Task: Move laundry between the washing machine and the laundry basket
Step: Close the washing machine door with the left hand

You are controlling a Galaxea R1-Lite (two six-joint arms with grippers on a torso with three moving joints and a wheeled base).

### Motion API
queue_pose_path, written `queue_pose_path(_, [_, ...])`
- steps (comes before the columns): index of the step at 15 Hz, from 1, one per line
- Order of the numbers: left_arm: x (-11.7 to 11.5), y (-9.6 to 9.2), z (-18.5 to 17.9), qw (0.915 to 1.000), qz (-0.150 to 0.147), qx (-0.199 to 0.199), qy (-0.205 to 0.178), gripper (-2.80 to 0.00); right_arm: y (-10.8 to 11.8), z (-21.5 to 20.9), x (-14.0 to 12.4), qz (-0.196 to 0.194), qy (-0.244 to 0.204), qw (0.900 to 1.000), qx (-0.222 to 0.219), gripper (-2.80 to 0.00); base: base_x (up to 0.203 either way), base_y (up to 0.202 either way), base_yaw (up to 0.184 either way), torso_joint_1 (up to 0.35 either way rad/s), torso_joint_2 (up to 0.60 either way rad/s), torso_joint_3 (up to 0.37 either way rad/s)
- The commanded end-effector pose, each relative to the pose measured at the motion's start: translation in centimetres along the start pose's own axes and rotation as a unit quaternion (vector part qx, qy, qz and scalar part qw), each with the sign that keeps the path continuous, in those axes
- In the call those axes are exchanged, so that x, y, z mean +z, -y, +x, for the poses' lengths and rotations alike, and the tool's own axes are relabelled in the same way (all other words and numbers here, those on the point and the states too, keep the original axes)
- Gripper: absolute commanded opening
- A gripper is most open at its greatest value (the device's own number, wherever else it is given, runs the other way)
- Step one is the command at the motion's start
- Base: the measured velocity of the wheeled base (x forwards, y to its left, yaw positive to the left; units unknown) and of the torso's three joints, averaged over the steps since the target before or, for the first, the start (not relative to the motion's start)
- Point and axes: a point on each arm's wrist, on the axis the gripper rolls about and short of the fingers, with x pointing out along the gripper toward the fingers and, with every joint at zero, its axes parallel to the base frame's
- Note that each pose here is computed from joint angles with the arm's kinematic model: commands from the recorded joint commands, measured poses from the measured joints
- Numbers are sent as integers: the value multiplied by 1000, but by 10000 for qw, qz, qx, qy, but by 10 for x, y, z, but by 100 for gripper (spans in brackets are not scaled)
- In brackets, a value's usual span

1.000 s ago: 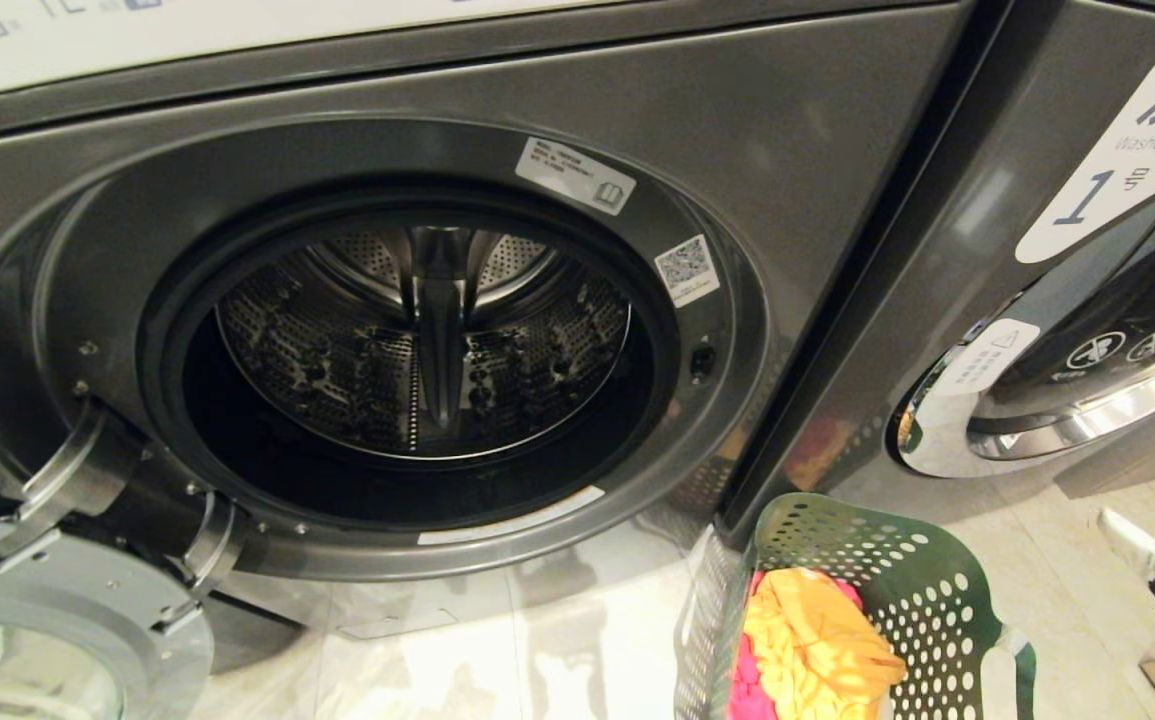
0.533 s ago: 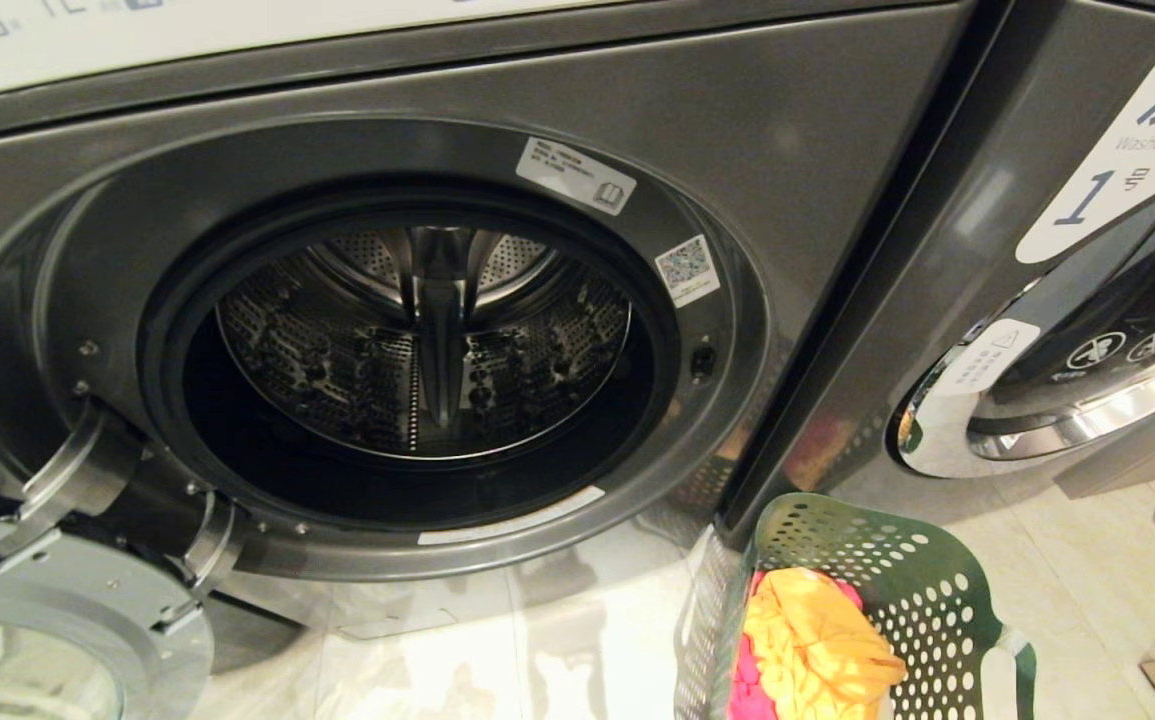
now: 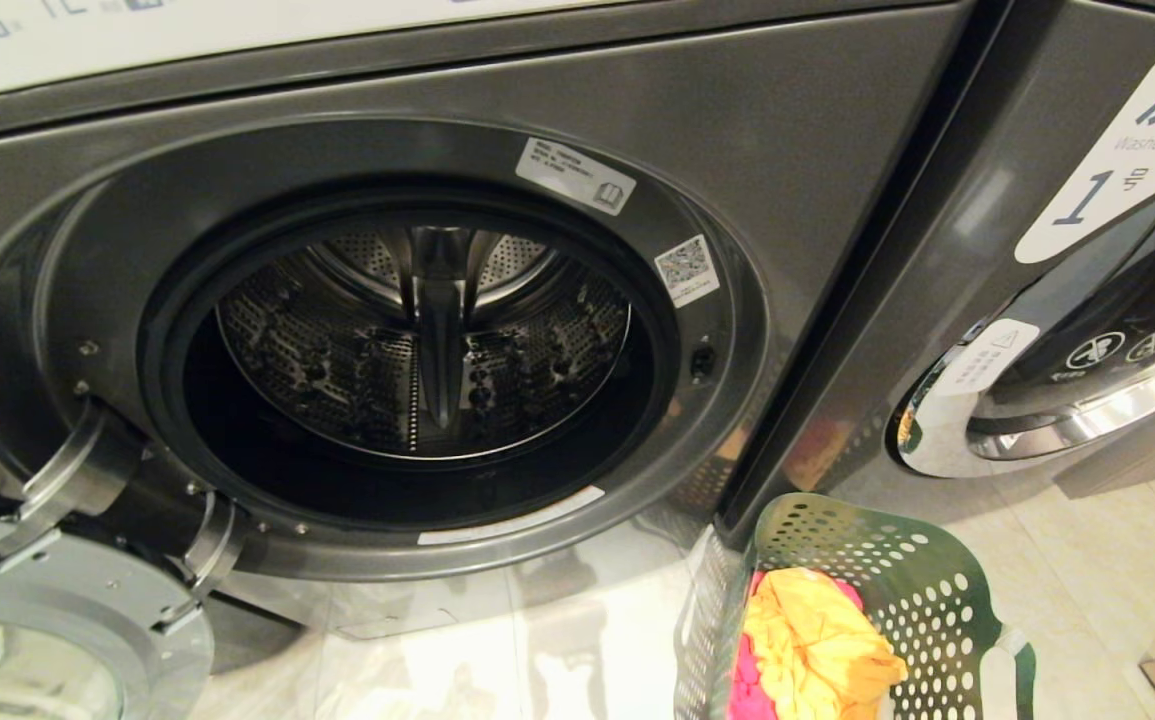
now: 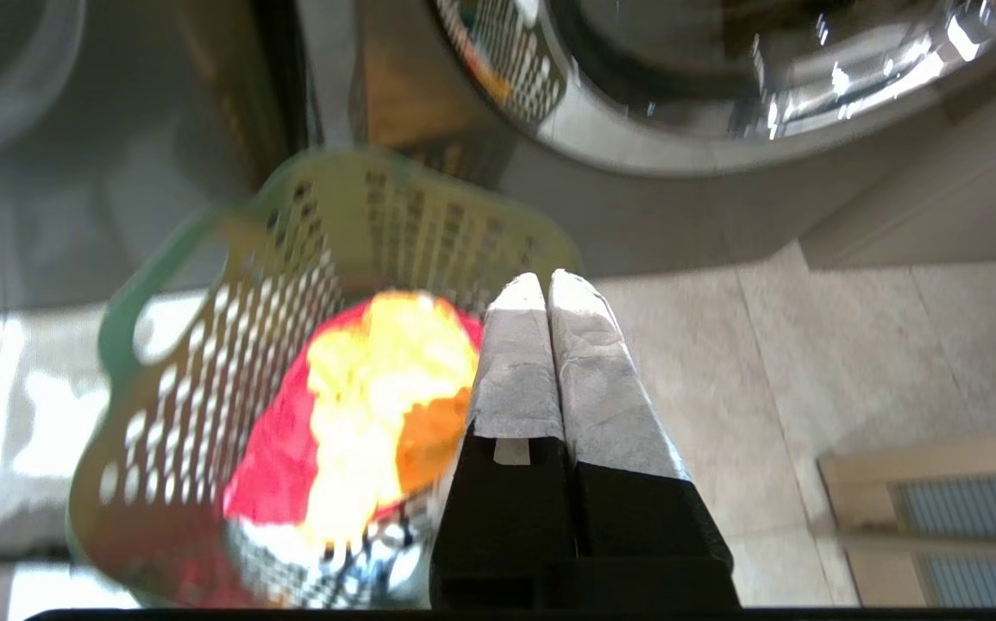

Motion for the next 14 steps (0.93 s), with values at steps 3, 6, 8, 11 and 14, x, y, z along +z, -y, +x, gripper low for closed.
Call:
queue_pose_path(3, [0, 0, 0, 10000, 7, 0, 2, -280, -4, -39, -32, -380, 754, 9964, 61, -280, 0, 0, 0, 0, 0, 0])
queue_pose_path(6, [0, 0, 0, 10000, -1, 0, 3, -280, -5, -43, -39, -891, 953, 9914, -22, -280, 0, 0, 0, 0, 0, 0])
queue_pose_path(8, [0, 0, 0, 10000, -1, 0, 2, -280, -5, -42, -39, -600, 936, 9938, -35, -280, 0, 0, 0, 0, 0, 0])
queue_pose_path(11, [0, 0, 0, 10000, -1, -1, -2, -280, -5, -42, -39, 347, 950, 9948, 148, -280, 0, 0, 0, 0, 0, 0])
queue_pose_path(14, [0, 0, 0, 10000, -1, 0, 2, -280, -7, -42, -44, 587, 647, 9959, 246, -280, 0, 0, 0, 0, 0, 0])
